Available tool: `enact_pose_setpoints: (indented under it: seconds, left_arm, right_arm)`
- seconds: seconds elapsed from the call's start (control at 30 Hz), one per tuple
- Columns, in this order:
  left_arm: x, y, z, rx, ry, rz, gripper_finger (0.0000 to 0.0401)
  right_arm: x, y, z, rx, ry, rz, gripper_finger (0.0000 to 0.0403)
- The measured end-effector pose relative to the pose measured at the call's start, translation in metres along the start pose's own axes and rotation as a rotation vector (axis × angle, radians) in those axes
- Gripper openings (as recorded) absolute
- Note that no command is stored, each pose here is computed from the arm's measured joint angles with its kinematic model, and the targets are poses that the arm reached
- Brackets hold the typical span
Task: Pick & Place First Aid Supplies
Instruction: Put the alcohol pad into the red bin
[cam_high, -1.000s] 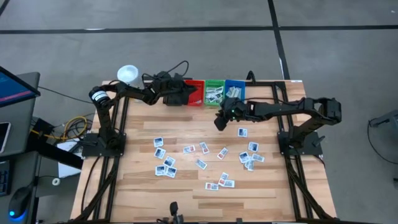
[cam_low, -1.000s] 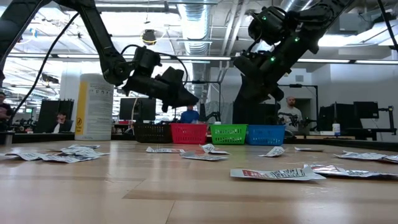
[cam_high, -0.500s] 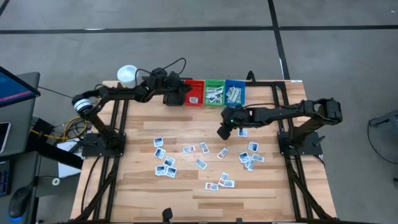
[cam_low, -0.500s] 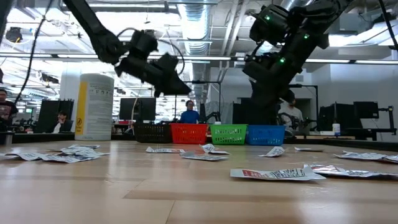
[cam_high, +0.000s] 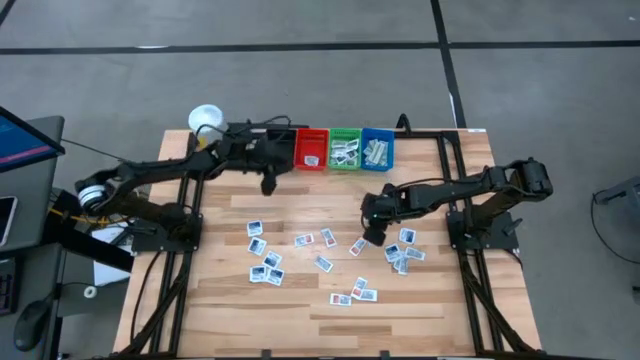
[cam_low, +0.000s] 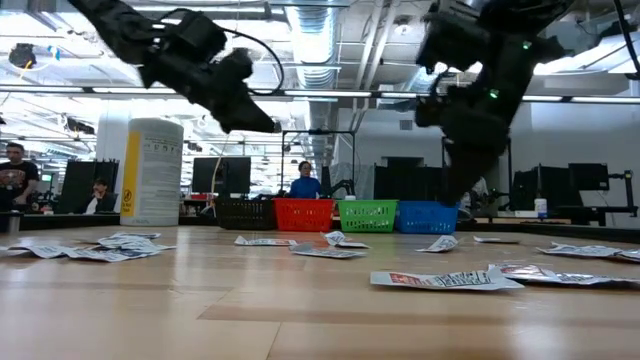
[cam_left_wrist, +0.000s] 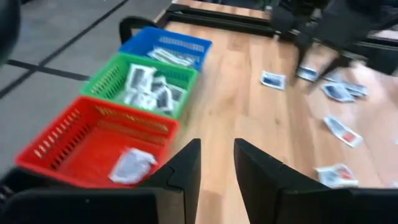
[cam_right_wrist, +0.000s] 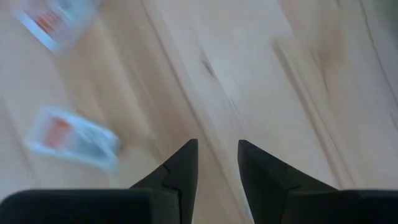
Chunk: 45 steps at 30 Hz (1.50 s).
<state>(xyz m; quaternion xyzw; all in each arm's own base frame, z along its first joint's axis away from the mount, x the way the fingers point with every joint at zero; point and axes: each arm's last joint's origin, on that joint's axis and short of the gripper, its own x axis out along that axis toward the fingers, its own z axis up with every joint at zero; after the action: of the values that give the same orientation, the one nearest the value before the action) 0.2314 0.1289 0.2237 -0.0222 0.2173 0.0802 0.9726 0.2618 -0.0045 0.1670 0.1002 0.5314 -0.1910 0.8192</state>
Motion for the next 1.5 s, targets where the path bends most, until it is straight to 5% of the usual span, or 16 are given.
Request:
enact_pose_setpoints:
  seconds: [0.17, 0.3, 0.53, 0.9, 1.17, 1.5]
  left_arm:
    - [-0.014, -0.021, -0.015, -0.041, -0.005, -0.044, 0.0096]
    - [-0.021, -0.034, -0.021, -0.021, -0.014, -0.046, 0.0096]
    - [-0.022, -0.048, -0.02, -0.014, -0.019, -0.029, 0.0096]
    - [-0.021, -0.052, -0.019, -0.002, -0.025, -0.027, 0.0096]
    - [-0.021, -0.052, -0.019, -0.002, -0.03, -0.026, 0.0096]
    - [-0.021, -0.05, -0.019, -0.002, -0.025, 0.044, 0.0096]
  right_arm:
    - [-0.003, -0.004, -0.02, -0.101, 0.146, -0.088, 0.0107]
    - [0.005, -0.001, -0.042, -0.229, 0.165, -0.154, 0.0107]
    - [0.017, 0.006, -0.064, -0.278, 0.09, -0.176, 0.0107]
    - [0.019, -0.004, -0.06, -0.34, 0.067, -0.286, 0.0107]
    - [0.021, -0.008, -0.054, -0.299, 0.096, -0.176, 0.0107]
    - [0.001, 0.009, -0.029, -0.25, -0.144, -0.13, 0.0107]
